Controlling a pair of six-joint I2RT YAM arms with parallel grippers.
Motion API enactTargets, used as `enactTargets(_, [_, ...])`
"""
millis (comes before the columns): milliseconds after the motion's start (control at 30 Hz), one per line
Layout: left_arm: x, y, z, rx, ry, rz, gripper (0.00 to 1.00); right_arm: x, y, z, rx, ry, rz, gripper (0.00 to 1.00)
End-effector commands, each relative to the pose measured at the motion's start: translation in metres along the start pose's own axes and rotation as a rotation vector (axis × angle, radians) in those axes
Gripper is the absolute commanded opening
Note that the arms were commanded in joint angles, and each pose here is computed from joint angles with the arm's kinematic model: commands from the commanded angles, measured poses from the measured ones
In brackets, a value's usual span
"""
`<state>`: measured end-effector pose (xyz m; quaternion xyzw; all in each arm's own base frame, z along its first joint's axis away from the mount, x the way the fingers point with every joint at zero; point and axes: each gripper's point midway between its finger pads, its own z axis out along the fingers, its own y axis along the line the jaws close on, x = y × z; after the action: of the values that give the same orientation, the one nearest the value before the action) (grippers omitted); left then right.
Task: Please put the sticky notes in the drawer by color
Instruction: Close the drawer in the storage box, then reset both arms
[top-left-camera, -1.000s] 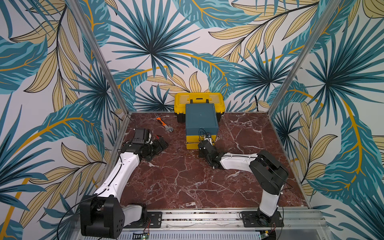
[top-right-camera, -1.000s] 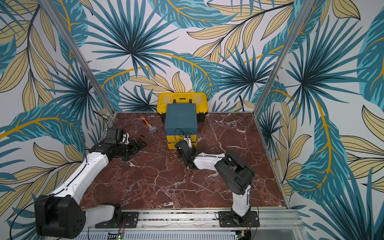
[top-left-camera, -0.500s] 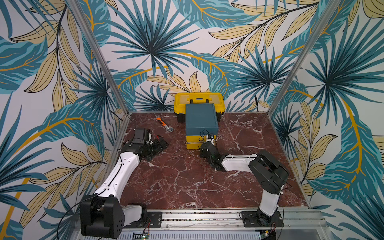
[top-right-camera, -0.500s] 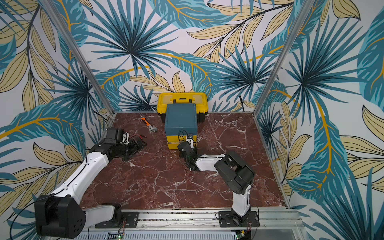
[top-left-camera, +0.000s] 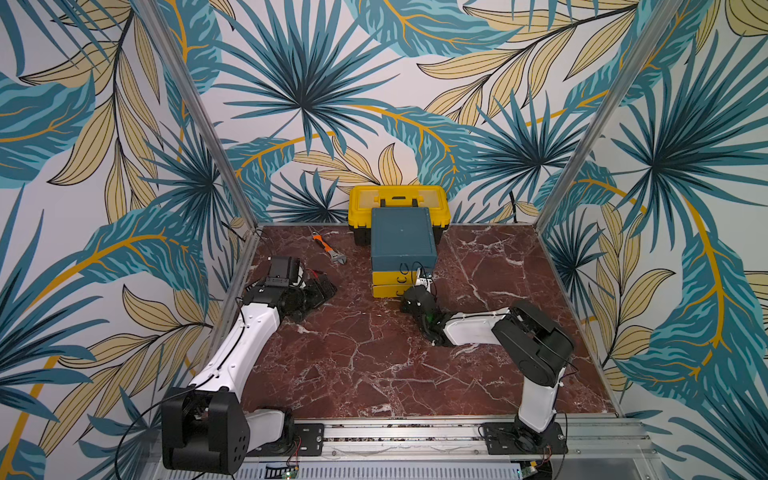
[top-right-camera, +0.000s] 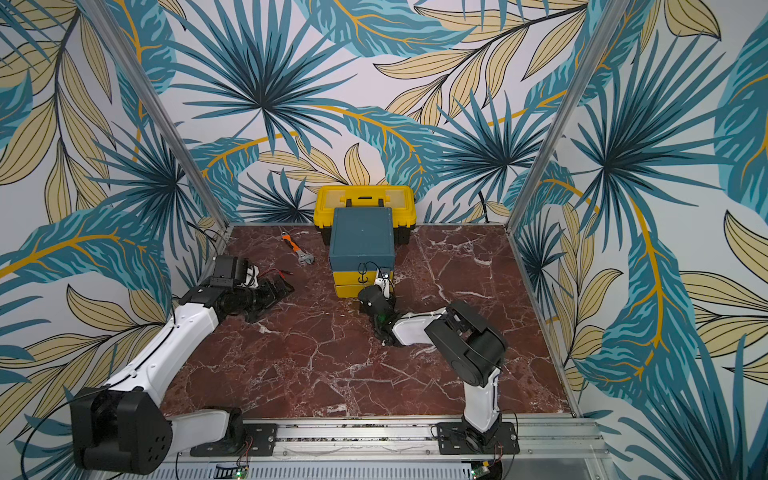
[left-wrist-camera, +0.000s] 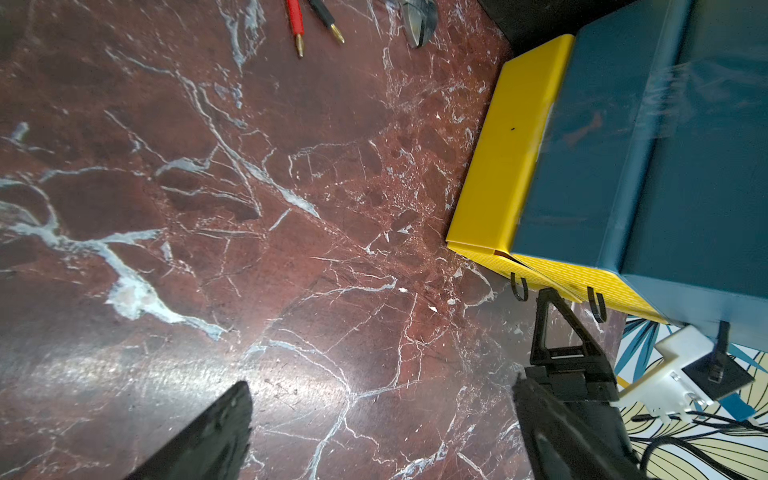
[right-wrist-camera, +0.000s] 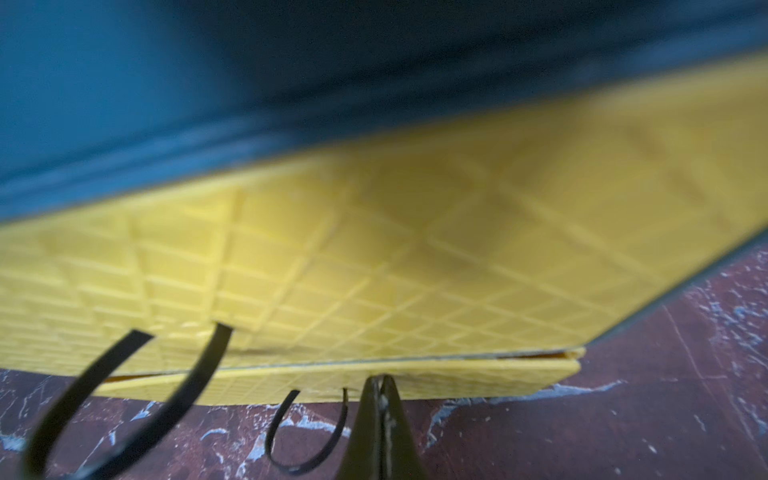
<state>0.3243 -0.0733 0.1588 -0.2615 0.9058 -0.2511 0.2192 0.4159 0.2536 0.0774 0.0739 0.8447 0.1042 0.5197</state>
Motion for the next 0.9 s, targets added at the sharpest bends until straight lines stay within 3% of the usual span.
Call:
enactTargets(0, [-0.003,0.003,0.003,-0.004,-0.011,0.012,1.00,0.000,-0.004,0.004,0.017,-0.024,0.018,0.01])
enactTargets(300, [-0.001,-0.001,-0.002,0.004,-0.008,0.018,1.00,-0.015,0.001,-0.018,-0.029,-0.022,0.036,0.01])
enactTargets(700, [-0.004,-0.010,-0.005,0.025,0.003,0.090,1.00,-0.038,0.017,-0.078,-0.123,0.052,-0.036,0.04])
enactTargets(867, [-0.018,-0.013,-0.010,0.002,-0.048,0.141,1.00,-0.070,0.003,-0.114,-0.065,0.076,-0.130,0.13])
